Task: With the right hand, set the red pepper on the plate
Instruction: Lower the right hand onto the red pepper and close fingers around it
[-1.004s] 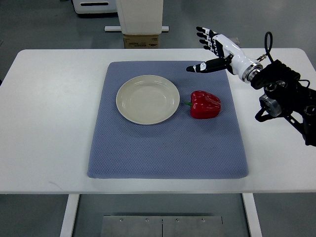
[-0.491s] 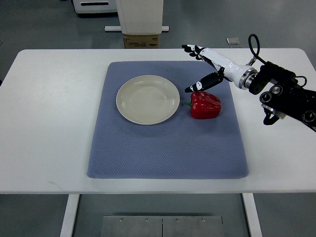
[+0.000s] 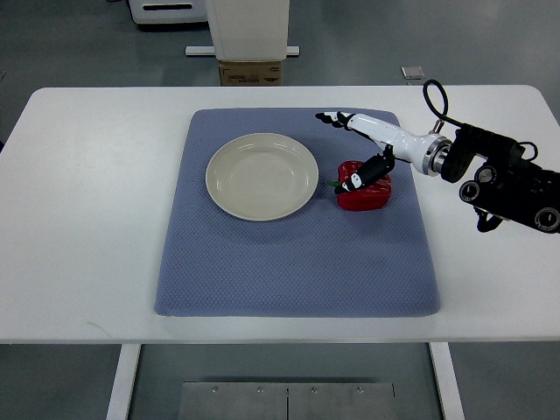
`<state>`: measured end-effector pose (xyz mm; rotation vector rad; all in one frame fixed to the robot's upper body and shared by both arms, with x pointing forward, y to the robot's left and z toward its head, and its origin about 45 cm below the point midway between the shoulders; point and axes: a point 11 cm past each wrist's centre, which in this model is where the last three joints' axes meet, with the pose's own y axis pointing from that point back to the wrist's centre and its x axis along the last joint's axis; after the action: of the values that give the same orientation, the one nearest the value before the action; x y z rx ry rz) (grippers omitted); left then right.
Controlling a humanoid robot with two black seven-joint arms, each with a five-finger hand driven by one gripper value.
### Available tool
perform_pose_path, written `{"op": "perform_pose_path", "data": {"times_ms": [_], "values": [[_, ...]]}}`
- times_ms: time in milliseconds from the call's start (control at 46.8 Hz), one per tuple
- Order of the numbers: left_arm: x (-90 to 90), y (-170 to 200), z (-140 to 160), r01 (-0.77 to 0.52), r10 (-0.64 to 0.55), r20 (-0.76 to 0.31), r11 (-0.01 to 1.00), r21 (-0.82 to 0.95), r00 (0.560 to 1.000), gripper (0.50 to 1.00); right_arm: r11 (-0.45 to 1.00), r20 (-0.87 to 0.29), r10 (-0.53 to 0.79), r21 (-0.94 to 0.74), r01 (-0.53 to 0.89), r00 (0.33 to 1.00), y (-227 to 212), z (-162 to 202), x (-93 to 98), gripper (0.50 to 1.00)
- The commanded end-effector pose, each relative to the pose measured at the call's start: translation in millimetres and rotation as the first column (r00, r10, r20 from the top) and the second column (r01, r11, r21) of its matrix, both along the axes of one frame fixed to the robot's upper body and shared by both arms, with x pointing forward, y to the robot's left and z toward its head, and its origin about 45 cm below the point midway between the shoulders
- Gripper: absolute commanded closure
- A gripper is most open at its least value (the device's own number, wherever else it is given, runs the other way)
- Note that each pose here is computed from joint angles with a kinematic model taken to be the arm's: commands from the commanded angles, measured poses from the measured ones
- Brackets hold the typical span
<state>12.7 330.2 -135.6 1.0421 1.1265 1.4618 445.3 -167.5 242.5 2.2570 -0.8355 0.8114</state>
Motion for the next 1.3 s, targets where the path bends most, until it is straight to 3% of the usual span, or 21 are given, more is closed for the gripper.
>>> {"op": "perform_pose_path", "data": {"times_ms": [0, 470, 876, 1282], "values": [[-0.1, 0.0, 0.0, 0.0, 0.0, -0.001, 1.0, 0.0, 1.0, 0.5, 1.0, -0.001, 0.006, -0.019, -0.006, 1.0, -1.5, -3.0, -1.2, 0.502], [0.1, 0.0, 0.0, 0.0, 0.0, 0.001, 1.0, 0.0, 1.0, 0.5, 0.994, -0.017, 0.025, -0.104, -0.027, 1.0, -9.6, -21.1, -6.8, 0.507], [-0.1, 0.0, 0.0, 0.0, 0.0, -0.001, 1.0, 0.0, 1.0, 0.5, 0.988, -0.017, -0.01, -0.157, 0.007, 1.0, -25.6, -32.6, -1.0, 0.532], [-0.1, 0.0, 0.0, 0.0, 0.0, -0.001, 1.0, 0.0, 1.0, 0.5, 0.987, -0.017, -0.017, -0.163, 0.015, 1.0, -28.1, -34.6, 0.0, 0.668]]}}
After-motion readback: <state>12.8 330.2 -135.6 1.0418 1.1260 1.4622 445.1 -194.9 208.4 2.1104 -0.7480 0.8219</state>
